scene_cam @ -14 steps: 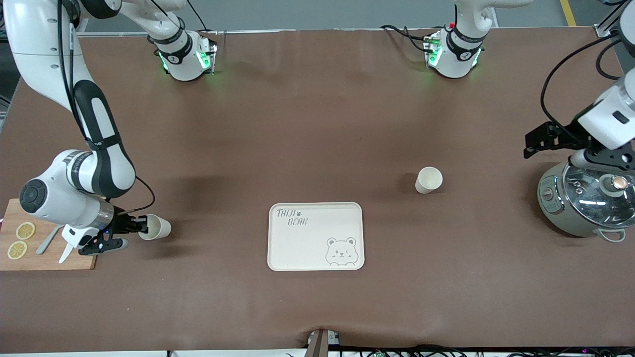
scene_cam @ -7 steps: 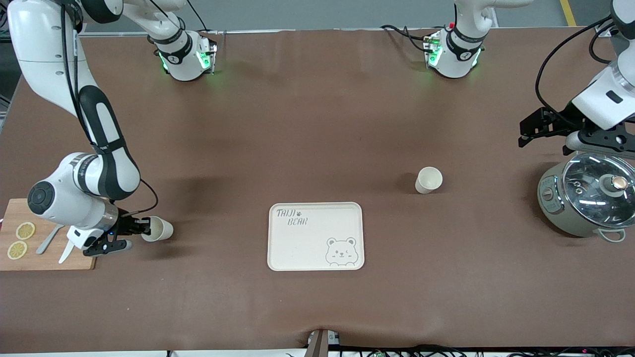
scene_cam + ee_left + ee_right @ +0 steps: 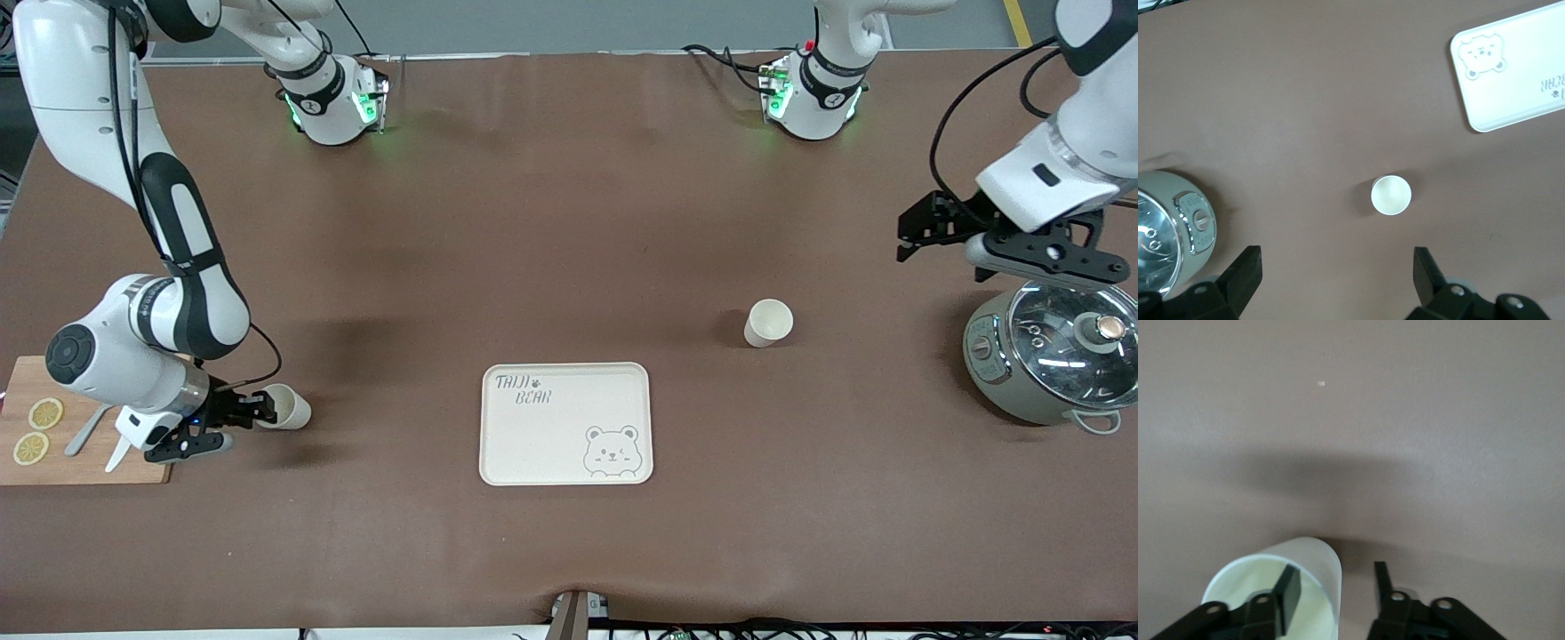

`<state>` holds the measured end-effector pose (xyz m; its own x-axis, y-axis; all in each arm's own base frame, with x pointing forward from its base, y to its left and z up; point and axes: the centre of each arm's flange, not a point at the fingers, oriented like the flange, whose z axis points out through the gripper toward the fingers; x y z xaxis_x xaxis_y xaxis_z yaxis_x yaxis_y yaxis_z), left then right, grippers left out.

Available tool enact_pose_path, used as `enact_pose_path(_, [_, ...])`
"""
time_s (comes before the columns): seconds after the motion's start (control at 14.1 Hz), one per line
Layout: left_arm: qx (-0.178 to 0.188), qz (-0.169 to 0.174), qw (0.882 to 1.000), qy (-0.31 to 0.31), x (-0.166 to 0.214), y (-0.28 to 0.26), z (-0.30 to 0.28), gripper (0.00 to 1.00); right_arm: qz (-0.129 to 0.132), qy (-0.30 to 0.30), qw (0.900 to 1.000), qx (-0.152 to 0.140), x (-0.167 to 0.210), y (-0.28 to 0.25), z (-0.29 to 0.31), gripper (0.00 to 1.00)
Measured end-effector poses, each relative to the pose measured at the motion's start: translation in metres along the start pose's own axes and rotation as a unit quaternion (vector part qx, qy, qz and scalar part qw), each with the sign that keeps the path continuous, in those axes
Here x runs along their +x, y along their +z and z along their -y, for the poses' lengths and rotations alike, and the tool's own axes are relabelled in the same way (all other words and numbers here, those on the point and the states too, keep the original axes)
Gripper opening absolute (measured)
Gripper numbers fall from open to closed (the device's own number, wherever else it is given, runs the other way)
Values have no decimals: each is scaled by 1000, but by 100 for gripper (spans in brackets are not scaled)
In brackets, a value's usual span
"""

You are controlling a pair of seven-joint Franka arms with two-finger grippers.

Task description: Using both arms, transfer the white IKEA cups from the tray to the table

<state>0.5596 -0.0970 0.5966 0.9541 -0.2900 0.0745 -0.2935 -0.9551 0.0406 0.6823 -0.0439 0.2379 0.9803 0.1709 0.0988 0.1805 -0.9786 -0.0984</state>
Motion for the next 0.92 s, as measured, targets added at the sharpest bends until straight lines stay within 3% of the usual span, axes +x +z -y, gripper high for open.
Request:
enact_pose_path(0.14, [0, 0, 1000, 2, 0, 0, -2, 100, -10, -5, 1000, 1, 14, -21, 2, 78])
enact_pose_path(0.28, [4, 1, 1000, 0, 0, 0, 2, 100, 3, -14, 1000, 16, 31, -60, 8, 98])
enact_pose_path(0.5, [17, 2, 1000, 1, -1, 0, 5, 100, 26, -20, 999, 35, 52, -144, 18, 100])
enact_pose_path(0.71, [18, 2, 1000, 0, -1, 0, 6, 100, 48, 0, 998, 30, 53, -210, 29, 100])
enact_pose_path(0.92, [18, 2, 1000, -10, -1, 0, 11, 100, 38, 15, 999, 26, 38, -287, 45, 100])
